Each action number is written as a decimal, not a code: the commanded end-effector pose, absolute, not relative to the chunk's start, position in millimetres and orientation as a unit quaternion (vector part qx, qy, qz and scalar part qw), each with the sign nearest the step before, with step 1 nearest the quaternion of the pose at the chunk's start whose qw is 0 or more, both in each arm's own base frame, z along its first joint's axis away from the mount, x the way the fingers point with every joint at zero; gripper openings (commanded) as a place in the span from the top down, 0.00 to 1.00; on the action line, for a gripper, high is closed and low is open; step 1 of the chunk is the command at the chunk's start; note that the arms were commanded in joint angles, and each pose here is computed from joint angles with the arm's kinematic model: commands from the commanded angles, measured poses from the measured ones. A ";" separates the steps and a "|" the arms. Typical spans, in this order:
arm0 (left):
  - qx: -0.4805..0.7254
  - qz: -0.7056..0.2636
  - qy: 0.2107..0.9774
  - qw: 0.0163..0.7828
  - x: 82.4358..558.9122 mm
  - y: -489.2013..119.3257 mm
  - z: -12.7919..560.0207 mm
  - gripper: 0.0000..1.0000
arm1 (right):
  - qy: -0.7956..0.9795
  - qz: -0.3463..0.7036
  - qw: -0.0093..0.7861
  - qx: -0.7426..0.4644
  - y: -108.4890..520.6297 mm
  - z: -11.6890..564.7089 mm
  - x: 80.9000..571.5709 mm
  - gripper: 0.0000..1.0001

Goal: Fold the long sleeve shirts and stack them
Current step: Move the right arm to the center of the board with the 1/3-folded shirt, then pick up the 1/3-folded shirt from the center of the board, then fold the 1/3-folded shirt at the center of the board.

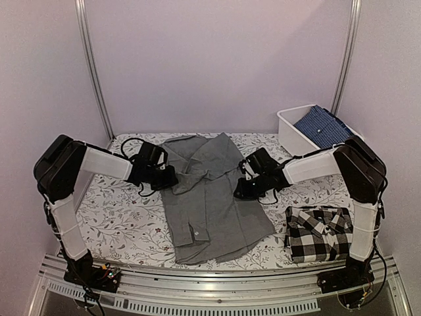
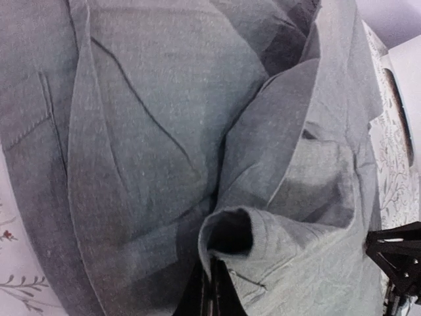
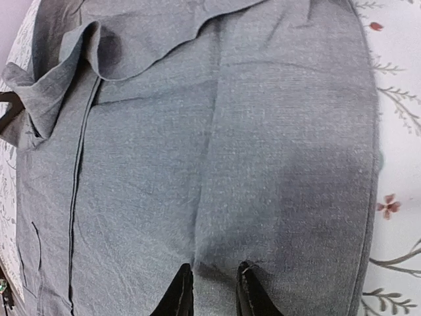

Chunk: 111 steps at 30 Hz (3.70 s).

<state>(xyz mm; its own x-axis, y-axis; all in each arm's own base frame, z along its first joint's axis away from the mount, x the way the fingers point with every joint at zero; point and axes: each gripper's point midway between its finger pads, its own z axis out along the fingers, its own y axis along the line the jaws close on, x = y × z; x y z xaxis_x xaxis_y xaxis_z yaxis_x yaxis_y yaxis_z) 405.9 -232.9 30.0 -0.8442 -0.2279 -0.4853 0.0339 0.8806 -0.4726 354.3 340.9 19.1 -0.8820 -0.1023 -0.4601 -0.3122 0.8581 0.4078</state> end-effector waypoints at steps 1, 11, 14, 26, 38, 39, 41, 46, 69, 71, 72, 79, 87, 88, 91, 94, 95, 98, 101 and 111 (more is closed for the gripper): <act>-0.038 -0.231 0.922 0.307 430.6 -235.0 56.8 1.00 | 0.953 0.190 0.201 -0.127 318.0 23.1 342.9 0.74; 0.074 -0.180 0.894 0.403 481.2 -245.9 155.7 1.00 | 0.957 0.157 0.231 -0.079 267.7 65.0 314.2 0.65; 0.092 -0.161 0.883 0.432 495.6 -241.8 185.8 1.00 | 0.962 0.148 0.221 -0.055 248.1 62.1 295.7 0.67; 0.122 -0.107 0.855 0.493 522.4 -219.1 259.0 1.00 | 0.980 0.102 0.172 -0.017 215.0 40.5 234.8 0.72; 0.120 -0.104 0.842 0.515 531.9 -207.9 289.8 1.00 | 0.989 0.048 0.137 -0.008 205.5 6.5 212.5 0.80; 0.120 -0.104 0.841 0.517 532.7 -207.6 293.0 1.00 | 0.990 0.046 0.135 -0.008 205.5 4.7 211.6 0.80; 0.120 -0.103 0.838 0.522 534.8 -205.9 299.4 1.00 | 0.991 0.041 0.130 -0.009 206.0 0.4 208.9 0.80; 0.118 -0.101 0.832 0.532 539.6 -203.1 315.0 1.00 | 0.992 0.025 0.123 -0.009 204.0 -7.0 207.1 0.87; 0.041 -0.093 0.809 0.580 536.4 -112.6 374.5 1.00 | 0.955 0.123 0.212 -0.164 338.4 80.6 205.9 1.00; 0.026 -0.088 0.807 0.583 531.5 -97.2 375.6 1.00 | 0.952 0.146 0.198 -0.183 352.1 76.6 197.1 1.00; 0.021 -0.086 0.809 0.581 529.3 -90.9 371.1 1.00 | 0.949 0.159 0.192 -0.192 358.8 75.6 193.1 1.00; -0.032 -0.054 0.810 0.584 512.5 -42.0 362.1 1.00 | 0.933 0.221 0.149 -0.240 387.3 68.7 170.0 1.00; -0.059 -0.056 0.816 0.573 514.0 -16.1 343.8 1.00 | 0.926 0.242 0.128 -0.262 397.7 64.3 160.4 1.00; -0.060 -0.056 0.815 0.573 514.5 -15.5 344.0 1.00 | 0.924 0.245 0.127 -0.264 399.0 65.8 159.8 1.00; -0.062 -0.056 0.812 0.578 514.7 -14.3 348.5 1.00 | 0.921 0.255 0.128 -0.266 401.1 71.0 158.2 1.00; -0.064 -0.055 0.803 0.589 512.7 -12.9 359.2 1.00 | 0.921 0.254 0.123 -0.269 398.6 69.8 155.3 1.00; -0.065 -0.054 0.802 0.592 511.7 -12.1 361.1 1.00 | 0.921 0.254 0.119 -0.270 397.0 67.8 153.6 1.00; -0.067 -0.050 0.798 0.596 508.5 -10.8 364.9 1.00 | 0.920 0.257 0.111 -0.274 395.8 65.4 148.5 1.00; -0.069 -0.043 0.796 0.600 505.4 -7.6 366.6 1.00 | 0.918 0.262 0.106 -0.279 397.7 65.9 145.2 1.00; -0.093 -0.015 0.798 0.595 495.6 10.4 356.4 1.00 | 0.913 0.271 0.086 -0.293 401.1 58.9 133.8 1.00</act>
<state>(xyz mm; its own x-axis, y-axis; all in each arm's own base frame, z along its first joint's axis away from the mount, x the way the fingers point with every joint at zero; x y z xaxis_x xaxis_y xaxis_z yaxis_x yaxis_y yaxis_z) 504.2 -5.3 343.1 -0.3256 -0.1595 -0.9320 -0.0843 0.9866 -0.1394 145.8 399.3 66.5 -0.8259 -0.4535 -0.3349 -0.5621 0.7081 0.4274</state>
